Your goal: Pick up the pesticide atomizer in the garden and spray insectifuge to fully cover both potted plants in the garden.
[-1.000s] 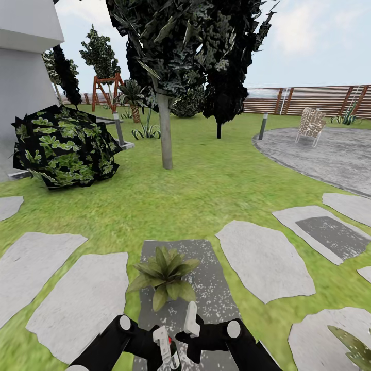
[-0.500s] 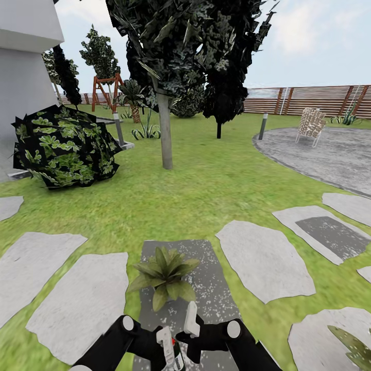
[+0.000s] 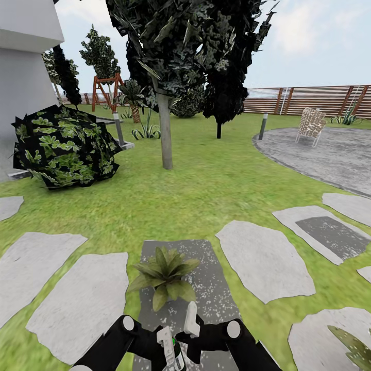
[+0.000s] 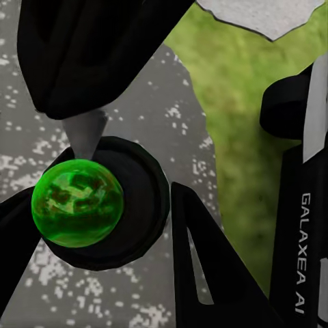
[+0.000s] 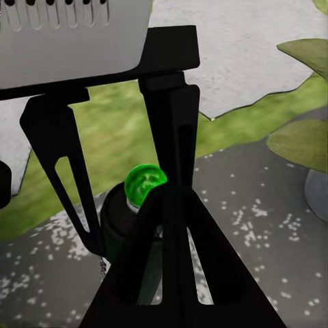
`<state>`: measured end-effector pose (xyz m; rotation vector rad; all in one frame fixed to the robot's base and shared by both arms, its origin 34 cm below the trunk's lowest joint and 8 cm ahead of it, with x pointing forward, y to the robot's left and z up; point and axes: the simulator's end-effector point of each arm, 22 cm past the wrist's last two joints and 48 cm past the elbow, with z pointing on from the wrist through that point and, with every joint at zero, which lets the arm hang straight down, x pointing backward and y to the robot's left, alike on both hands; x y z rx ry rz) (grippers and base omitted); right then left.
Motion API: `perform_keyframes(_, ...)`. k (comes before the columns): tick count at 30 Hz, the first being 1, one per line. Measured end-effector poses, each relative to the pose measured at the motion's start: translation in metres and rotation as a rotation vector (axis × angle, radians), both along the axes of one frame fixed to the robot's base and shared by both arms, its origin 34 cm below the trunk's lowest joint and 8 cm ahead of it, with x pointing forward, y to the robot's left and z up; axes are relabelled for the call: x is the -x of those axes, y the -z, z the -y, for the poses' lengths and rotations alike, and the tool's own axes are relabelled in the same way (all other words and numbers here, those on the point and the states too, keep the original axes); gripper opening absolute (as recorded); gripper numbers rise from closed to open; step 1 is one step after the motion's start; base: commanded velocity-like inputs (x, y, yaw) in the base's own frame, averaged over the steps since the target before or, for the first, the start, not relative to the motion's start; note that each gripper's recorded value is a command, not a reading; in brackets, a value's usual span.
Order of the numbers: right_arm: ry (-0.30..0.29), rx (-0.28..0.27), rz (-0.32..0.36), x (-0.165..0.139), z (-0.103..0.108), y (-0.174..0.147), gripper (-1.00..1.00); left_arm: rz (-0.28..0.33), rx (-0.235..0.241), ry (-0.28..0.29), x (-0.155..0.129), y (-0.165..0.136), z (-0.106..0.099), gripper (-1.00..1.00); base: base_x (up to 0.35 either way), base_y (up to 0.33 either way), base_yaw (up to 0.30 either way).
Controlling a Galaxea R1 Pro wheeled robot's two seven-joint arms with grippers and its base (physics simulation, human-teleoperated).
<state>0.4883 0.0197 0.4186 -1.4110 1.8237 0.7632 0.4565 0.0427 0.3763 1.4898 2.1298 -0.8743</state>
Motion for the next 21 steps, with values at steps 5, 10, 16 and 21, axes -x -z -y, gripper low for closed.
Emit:
perform_keyframes(5,0.001,0.0,0.001,0.0,0.0,0.0,-1.0,0.0,0.0,-0.001,0.0,0.0,0.0,-1.0,0.0,0.0,0.0)
perform_keyframes(10,0.001,0.0,0.001,0.0,0.0,0.0,-1.0,0.0,-0.024,-0.005,-0.001,0.005,-0.013,-1.0,0.0,0.0,0.0)
perform_keyframes(16,0.001,0.002,0.0,0.0,0.001,0.001,-1.0,-0.012,-0.169,-0.054,-0.003,0.027,-0.115,-1.0,0.0,0.0,0.0)
perform_keyframes(21,0.008,0.006,0.002,-0.001,0.004,0.002,-1.0,-0.022,-0.253,-0.076,0.001,0.035,-0.174,-1.0,0.0,0.0,0.0)
